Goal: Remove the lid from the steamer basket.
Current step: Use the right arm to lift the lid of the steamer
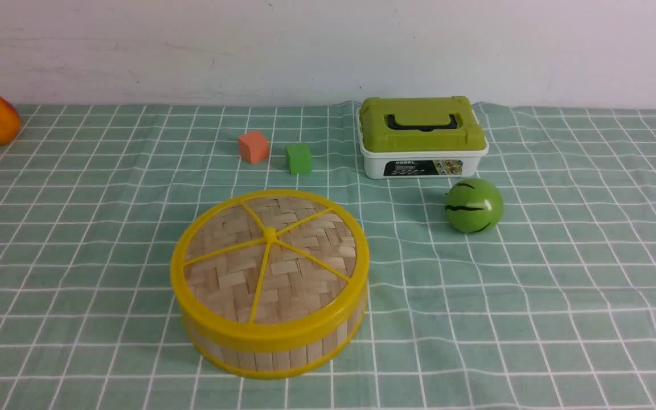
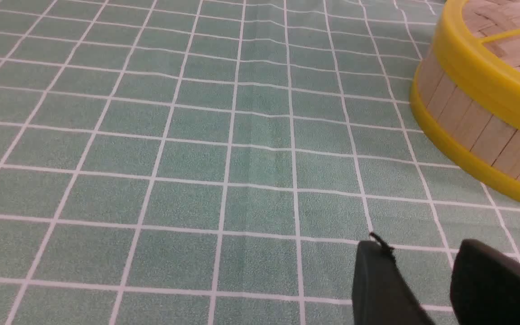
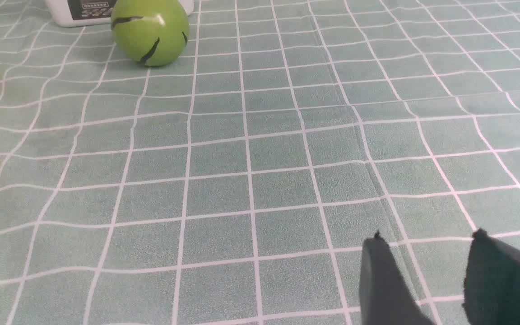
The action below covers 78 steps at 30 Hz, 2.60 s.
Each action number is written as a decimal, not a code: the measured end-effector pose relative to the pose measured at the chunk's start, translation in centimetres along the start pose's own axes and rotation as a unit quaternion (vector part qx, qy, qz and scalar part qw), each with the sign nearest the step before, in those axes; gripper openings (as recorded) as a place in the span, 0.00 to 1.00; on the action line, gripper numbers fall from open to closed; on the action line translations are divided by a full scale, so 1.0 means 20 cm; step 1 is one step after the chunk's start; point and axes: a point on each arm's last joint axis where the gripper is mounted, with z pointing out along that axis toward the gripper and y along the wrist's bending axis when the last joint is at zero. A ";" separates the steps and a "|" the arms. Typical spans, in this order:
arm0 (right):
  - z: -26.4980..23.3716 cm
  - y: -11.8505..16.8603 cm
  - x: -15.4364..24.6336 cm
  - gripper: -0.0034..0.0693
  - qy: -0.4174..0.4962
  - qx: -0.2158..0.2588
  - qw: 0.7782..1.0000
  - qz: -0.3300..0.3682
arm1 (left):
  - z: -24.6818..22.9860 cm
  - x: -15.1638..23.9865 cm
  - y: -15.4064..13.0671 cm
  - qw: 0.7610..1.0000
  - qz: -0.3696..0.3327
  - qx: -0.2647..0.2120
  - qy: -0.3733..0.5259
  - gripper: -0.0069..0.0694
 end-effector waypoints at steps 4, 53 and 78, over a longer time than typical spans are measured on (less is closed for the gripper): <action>0.00 0.00 0.00 0.38 0.000 0.000 1.000 0.000 | 0.00 0.00 0.00 1.000 0.000 0.000 0.000 0.40; 0.00 0.00 0.00 0.38 0.000 0.000 1.000 0.000 | 0.00 0.00 0.00 1.000 0.000 0.000 0.000 0.40; -0.01 0.11 -0.01 0.38 0.038 -0.120 0.886 0.447 | 0.00 0.00 0.00 1.000 0.000 0.000 0.000 0.40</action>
